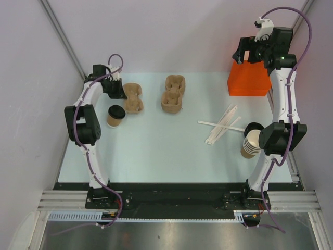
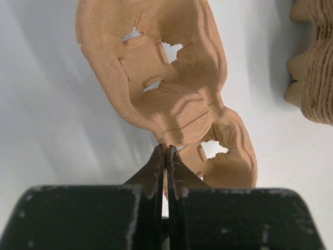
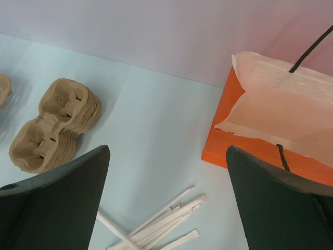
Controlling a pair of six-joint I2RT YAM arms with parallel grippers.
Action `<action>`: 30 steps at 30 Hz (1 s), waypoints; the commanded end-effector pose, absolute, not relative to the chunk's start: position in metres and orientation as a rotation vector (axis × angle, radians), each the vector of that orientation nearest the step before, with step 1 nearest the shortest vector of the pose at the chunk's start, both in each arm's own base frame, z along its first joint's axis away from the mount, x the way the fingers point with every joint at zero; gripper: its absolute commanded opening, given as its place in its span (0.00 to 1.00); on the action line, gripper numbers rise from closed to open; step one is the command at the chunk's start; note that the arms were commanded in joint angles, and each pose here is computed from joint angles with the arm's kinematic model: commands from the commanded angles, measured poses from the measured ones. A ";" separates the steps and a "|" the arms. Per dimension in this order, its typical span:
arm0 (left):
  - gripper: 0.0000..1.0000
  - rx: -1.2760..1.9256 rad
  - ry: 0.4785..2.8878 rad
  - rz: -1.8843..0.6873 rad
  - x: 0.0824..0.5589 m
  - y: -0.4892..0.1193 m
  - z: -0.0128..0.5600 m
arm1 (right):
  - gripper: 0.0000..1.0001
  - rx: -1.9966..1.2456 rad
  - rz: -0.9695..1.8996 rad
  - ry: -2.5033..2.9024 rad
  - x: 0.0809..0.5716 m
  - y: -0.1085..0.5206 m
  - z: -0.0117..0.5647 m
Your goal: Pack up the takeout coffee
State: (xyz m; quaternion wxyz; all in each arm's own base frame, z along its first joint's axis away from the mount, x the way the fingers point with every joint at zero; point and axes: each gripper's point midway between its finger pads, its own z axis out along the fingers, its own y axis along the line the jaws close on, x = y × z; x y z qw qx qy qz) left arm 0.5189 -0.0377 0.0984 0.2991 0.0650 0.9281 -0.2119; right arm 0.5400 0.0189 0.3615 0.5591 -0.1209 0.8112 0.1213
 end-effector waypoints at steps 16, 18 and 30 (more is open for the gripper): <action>0.00 0.154 2.404 -0.577 0.483 -0.016 0.143 | 1.00 -0.284 0.290 1.859 0.534 0.025 0.386; 0.00 0.159 2.393 -0.575 0.483 -0.016 0.145 | 1.00 -0.291 0.295 1.860 0.533 0.029 0.385; 0.00 0.161 2.368 -0.605 0.484 -0.018 0.153 | 1.00 -0.306 0.302 1.865 0.532 0.037 0.382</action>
